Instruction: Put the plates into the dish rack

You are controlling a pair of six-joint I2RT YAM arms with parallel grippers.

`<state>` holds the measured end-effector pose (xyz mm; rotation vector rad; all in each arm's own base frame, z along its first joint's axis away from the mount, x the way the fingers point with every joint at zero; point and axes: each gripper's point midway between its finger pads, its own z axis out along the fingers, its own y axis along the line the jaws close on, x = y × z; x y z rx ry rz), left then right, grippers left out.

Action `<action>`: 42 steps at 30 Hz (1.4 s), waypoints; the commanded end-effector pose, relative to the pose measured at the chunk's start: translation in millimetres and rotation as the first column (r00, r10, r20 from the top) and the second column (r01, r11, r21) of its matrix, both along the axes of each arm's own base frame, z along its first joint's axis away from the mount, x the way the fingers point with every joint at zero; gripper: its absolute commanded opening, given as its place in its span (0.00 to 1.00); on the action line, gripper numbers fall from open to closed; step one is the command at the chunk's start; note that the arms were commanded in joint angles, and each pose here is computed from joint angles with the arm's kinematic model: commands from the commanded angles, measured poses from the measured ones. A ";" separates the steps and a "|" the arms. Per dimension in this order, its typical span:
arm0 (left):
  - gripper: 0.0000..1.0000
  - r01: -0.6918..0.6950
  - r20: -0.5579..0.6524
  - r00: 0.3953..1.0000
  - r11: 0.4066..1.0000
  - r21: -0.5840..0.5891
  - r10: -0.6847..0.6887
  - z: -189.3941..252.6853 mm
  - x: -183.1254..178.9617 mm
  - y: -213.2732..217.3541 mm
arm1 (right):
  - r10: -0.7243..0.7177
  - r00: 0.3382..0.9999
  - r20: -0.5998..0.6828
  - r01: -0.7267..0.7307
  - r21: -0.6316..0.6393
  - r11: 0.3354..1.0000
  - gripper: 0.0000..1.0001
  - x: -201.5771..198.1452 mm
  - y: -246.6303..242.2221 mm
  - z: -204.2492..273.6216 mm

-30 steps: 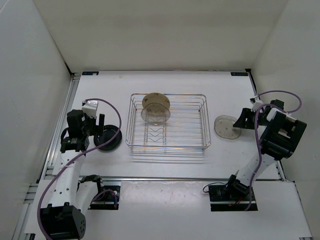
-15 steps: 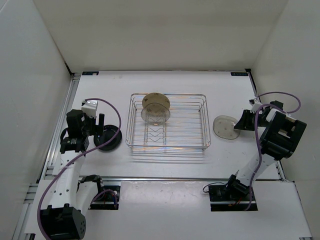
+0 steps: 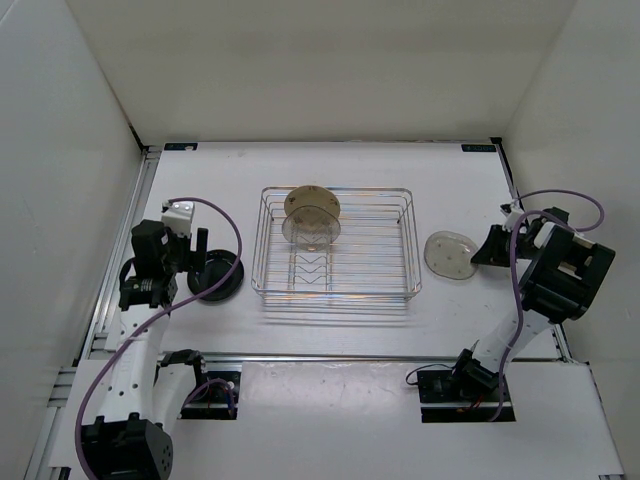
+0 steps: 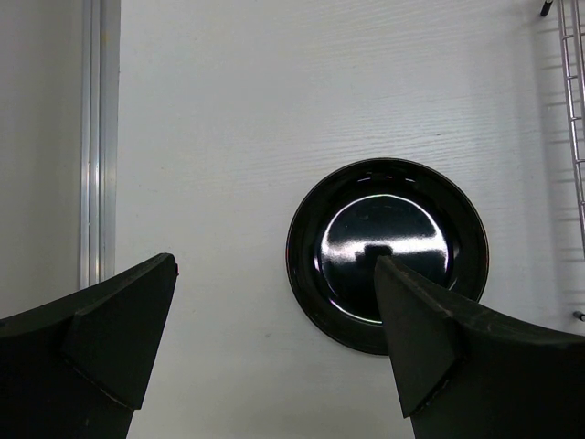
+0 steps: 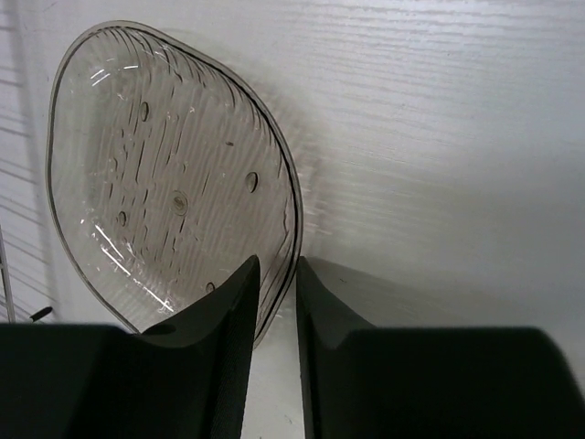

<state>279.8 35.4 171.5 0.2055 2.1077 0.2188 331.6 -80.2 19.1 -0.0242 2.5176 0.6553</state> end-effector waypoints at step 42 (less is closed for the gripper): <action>1.00 0.054 0.100 0.994 0.996 -0.069 -0.047 31.2 0.4 -10.5 | 0.790 0.326 0.519 0.606 -0.756 0.247 0.00 119.3 172.4 486.7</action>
